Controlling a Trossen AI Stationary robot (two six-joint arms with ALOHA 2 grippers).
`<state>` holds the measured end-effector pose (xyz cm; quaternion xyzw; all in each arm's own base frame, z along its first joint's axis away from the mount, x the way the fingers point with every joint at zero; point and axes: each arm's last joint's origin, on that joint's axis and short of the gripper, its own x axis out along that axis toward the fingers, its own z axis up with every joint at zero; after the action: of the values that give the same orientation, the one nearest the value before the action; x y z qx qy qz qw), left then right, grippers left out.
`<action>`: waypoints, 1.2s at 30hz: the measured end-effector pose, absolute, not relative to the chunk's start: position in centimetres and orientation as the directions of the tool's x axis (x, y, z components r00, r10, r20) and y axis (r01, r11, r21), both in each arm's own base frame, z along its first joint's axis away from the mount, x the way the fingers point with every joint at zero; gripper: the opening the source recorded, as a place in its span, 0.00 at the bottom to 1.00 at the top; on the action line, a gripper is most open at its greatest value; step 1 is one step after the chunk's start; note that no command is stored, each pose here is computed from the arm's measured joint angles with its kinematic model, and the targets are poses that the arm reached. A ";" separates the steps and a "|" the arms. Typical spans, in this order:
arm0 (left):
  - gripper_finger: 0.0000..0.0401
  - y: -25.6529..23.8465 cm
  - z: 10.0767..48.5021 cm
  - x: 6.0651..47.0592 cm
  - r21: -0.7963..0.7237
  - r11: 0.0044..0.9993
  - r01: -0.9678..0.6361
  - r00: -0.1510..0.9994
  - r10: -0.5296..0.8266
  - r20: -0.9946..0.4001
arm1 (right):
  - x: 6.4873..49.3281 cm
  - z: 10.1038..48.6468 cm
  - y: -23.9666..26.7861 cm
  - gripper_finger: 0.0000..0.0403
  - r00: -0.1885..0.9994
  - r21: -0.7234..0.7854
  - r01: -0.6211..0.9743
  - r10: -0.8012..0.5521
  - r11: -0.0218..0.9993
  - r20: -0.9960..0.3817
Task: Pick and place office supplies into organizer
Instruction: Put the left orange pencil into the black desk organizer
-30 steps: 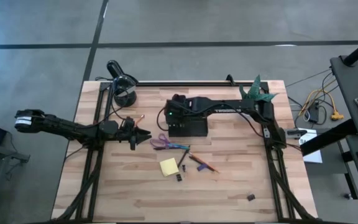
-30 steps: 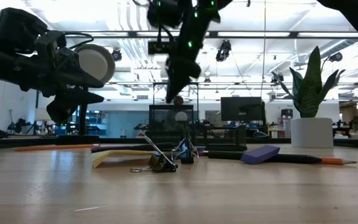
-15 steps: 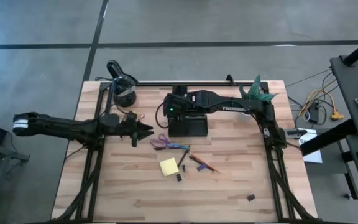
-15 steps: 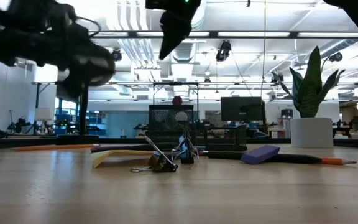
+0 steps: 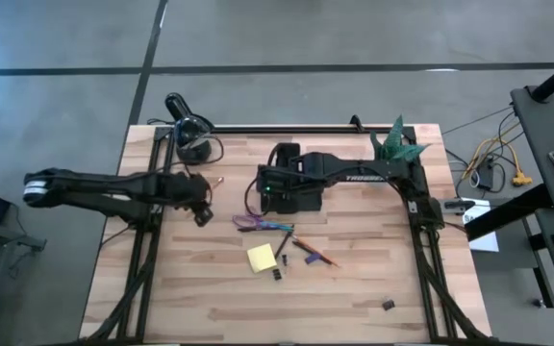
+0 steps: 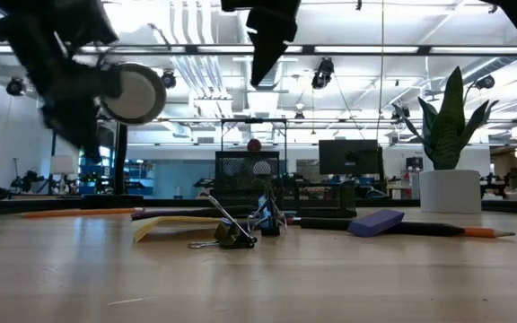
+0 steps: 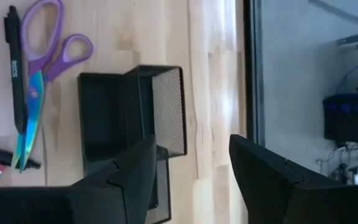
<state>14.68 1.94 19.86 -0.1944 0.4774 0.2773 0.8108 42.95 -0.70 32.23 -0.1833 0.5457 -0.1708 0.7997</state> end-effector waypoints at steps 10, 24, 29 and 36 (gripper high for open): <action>0.37 1.7 19.4 13.2 -0.022 0.683 -0.730 0.301 0.292 -0.908 | 44.7 32.8 0.9 0.49 0.518 -0.548 -0.041 -0.451 0.835 -0.727; 0.37 1.7 14.4 11.9 -0.010 0.488 -0.873 0.173 0.291 -0.941 | 46.8 32.0 0.3 0.49 0.655 -0.539 -0.042 -0.384 0.841 -0.651; 0.37 1.7 13.5 12.2 -0.013 0.489 -0.872 0.176 0.288 -0.942 | 47.1 31.3 0.0 0.49 0.667 -0.535 -0.030 -0.381 0.844 -0.640; 0.37 1.6 12.9 12.5 0.002 0.508 -0.861 0.156 0.268 -0.951 | 47.1 30.5 -1.2 0.48 0.655 -0.462 0.022 -0.361 0.887 -0.663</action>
<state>12.54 1.65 12.91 -0.2907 0.5101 0.4020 0.7026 47.11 -1.18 30.51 -0.2119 0.4008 -0.1081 0.8847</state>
